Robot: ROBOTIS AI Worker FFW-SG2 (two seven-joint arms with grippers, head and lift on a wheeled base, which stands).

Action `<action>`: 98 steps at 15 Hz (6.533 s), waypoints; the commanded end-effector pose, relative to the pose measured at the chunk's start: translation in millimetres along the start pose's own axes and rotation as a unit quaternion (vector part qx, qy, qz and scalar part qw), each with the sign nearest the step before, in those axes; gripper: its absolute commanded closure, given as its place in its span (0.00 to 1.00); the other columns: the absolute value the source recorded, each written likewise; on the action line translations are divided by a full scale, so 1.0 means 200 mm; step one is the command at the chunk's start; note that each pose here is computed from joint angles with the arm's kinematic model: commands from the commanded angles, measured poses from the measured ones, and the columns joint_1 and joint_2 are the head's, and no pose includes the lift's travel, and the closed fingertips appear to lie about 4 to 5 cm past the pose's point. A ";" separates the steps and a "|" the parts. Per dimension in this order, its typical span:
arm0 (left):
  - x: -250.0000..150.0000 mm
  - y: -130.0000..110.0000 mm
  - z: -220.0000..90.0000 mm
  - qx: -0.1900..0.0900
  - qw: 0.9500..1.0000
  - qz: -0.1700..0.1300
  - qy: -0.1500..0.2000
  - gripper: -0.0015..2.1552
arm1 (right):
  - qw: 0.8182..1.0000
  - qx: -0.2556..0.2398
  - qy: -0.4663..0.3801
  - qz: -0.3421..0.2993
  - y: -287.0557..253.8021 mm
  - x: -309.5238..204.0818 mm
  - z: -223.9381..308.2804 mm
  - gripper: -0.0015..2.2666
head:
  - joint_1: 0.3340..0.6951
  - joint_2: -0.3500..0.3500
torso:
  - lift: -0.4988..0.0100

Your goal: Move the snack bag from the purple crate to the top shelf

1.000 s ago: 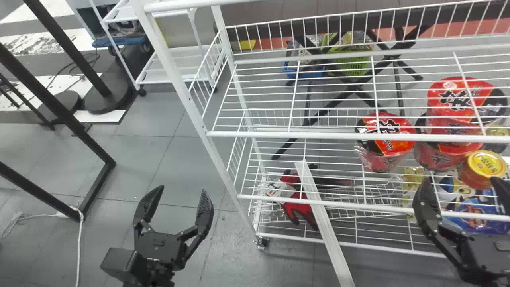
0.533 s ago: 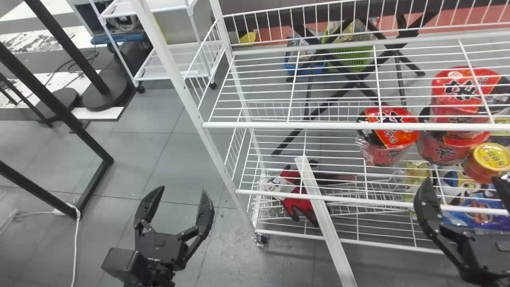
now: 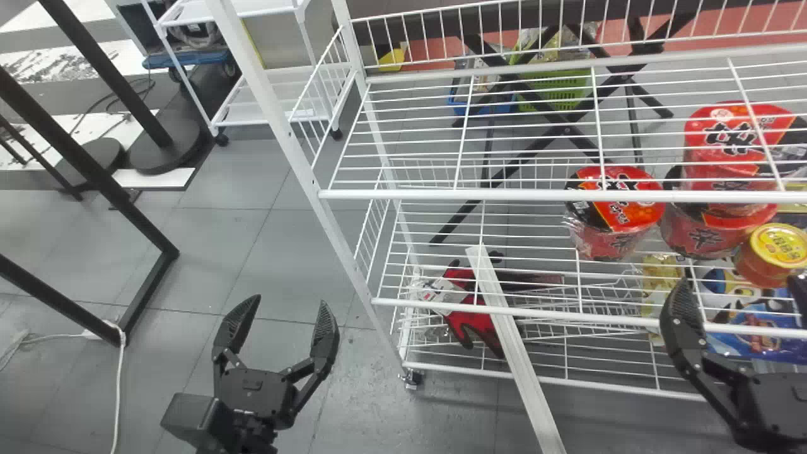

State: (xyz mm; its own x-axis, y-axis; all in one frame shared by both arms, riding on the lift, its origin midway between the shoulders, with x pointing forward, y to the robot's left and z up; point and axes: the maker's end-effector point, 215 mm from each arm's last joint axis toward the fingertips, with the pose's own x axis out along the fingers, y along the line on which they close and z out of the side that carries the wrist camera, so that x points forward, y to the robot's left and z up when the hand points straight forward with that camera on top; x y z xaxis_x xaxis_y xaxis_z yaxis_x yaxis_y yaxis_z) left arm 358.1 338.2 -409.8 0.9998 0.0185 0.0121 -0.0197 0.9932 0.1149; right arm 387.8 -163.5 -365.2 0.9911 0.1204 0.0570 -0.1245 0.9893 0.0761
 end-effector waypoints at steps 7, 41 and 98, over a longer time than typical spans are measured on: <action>0.01 0.00 0.00 0.000 1.000 0.000 0.000 0.05 | 1.000 0.015 -0.013 -0.005 -0.03 0.01 0.02 0.01 | 1.00 0.87 | 0.09; 0.00 0.09 -0.11 -0.007 1.000 0.015 0.007 0.05 | 0.931 0.165 0.315 -0.079 -0.79 -0.70 -0.10 0.01 | 1.00 0.57 | 0.09; 0.05 0.07 -0.22 -0.010 1.000 0.011 0.010 0.05 | 0.647 0.201 0.677 -0.288 -1.78 -2.09 -1.31 0.01 | 1.00 0.00 | 0.09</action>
State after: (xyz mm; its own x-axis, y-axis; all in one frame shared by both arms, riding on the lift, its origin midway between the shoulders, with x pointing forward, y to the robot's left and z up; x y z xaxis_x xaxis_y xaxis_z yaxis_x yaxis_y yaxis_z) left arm 367.5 355.8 -451.5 0.9992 0.0400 -0.0072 -0.0391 0.9947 0.0955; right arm 31.5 -543.7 -673.0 -0.0143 -0.0172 -0.9998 0.5697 0.8215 -0.0223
